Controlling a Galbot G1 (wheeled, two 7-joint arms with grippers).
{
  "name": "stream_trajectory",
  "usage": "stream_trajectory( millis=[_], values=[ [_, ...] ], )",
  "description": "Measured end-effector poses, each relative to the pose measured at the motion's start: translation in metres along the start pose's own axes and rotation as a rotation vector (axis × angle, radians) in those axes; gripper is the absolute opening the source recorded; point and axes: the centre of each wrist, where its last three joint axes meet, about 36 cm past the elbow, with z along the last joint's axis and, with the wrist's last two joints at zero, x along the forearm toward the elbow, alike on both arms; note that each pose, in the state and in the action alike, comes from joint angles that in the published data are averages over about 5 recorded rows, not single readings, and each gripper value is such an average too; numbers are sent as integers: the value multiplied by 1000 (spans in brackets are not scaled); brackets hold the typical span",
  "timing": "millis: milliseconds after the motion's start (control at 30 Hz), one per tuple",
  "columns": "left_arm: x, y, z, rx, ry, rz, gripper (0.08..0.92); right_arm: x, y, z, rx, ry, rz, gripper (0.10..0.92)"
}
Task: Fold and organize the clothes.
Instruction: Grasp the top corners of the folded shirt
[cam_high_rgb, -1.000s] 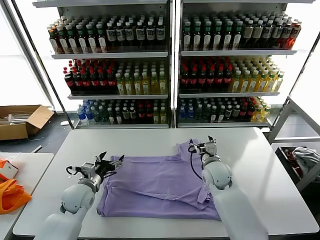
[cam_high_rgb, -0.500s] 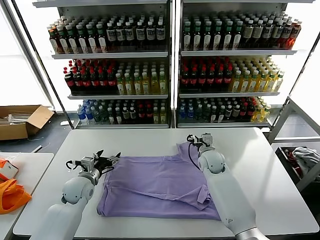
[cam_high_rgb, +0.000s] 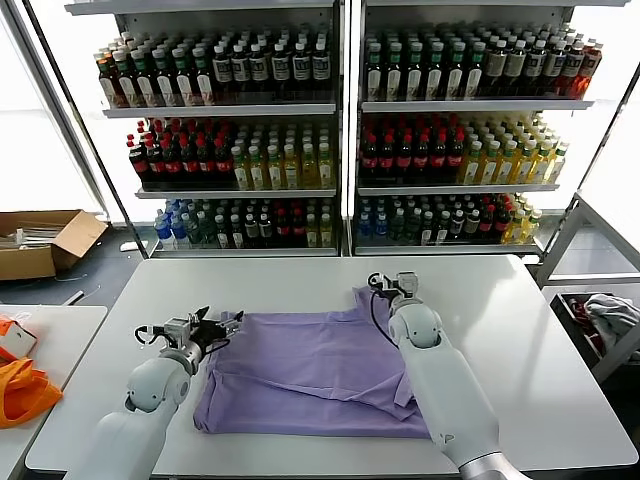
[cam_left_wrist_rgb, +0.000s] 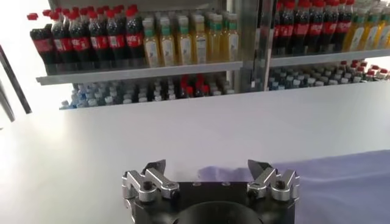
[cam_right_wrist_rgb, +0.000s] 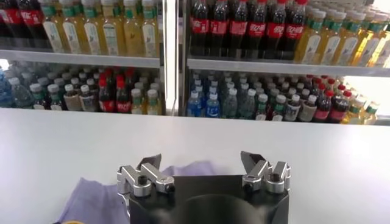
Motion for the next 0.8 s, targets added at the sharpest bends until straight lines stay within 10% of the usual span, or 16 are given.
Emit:
stream_trajectory(
  millis=[433, 800],
  values=[
    [-1, 0, 9, 10, 24, 7, 811, 7, 4, 14, 4, 24, 6, 811],
    [3, -9, 14, 8, 24, 39, 516, 16, 1, 23, 4, 42, 17, 516]
  ],
)
